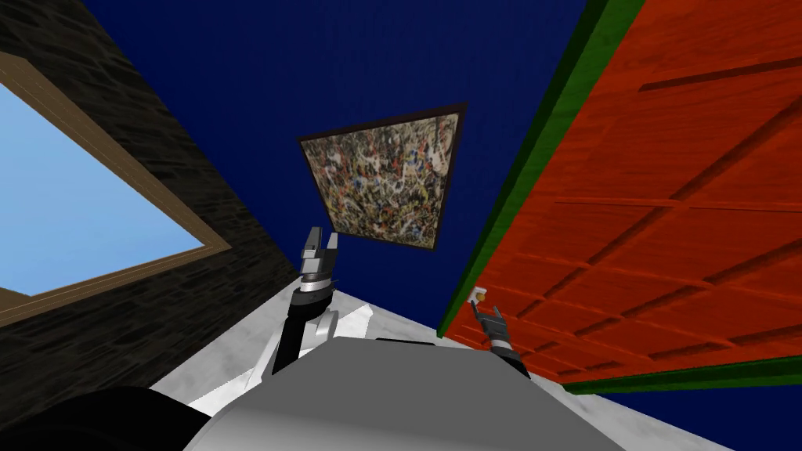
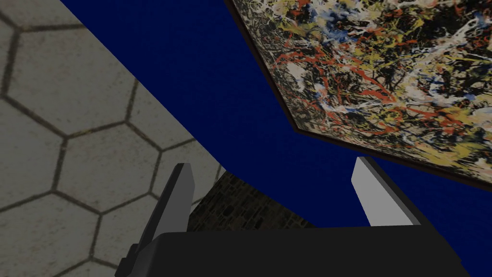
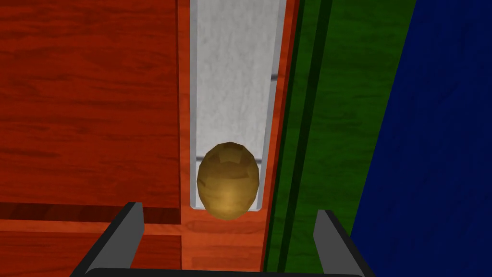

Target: Pull the door open

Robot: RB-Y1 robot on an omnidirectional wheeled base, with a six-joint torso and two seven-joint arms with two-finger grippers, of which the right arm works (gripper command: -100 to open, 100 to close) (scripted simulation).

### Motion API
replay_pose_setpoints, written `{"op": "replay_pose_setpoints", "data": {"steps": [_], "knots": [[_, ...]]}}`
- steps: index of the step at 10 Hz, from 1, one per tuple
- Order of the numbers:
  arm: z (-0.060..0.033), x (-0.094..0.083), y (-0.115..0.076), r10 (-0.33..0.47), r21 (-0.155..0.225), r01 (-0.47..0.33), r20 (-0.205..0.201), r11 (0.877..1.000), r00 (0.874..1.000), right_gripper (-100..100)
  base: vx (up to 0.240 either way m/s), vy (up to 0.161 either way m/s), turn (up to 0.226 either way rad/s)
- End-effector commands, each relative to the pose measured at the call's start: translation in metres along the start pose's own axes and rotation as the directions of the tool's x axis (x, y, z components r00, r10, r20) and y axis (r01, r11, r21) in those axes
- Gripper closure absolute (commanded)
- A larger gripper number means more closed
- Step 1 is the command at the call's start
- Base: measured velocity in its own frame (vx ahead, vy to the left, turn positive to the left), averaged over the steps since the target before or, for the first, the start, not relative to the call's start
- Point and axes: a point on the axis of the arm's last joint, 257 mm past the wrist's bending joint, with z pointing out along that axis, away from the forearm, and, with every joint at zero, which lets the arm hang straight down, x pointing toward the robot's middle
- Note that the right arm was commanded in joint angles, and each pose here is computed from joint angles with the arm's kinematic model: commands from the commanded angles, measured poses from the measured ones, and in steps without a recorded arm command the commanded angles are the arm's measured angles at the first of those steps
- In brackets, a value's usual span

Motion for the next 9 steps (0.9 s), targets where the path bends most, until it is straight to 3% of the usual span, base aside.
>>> {"op": "replay_pose_setpoints", "data": {"steps": [1, 2, 3, 4, 5, 9], "knots": [[-0.005, -0.002, -0.024, 0.006, 0.055, -0.007, 0.006, 0.998, 1.0, -100, 0.139, -0.021, 0.35], [-0.005, -0.002, -0.024, 0.006, 0.055, -0.007, 0.006, 0.998, 1.0, -100, 0.087, -0.004, 0.07], [-0.0087, -0.003, -0.043, 0.012, 0.096, -0.013, 0.01, 0.995, 1.0, -100, 0.068, 0.033, 0.196], [-0.0133, 0.002, -0.032, 0.012, 0.072, -0.012, -0.004, 0.997, 1.0, -100, 0.019, 0.015, 0.027], [-0.0133, 0.002, -0.032, 0.012, 0.072, -0.012, -0.004, 0.997, 1.0, 100, -0.014, 0.001, -0.036], [-0.0133, 0.002, -0.032, 0.012, 0.072, -0.012, -0.004, 0.997, 1.0, 100, -0.003, -0.005, -0.003]]}}
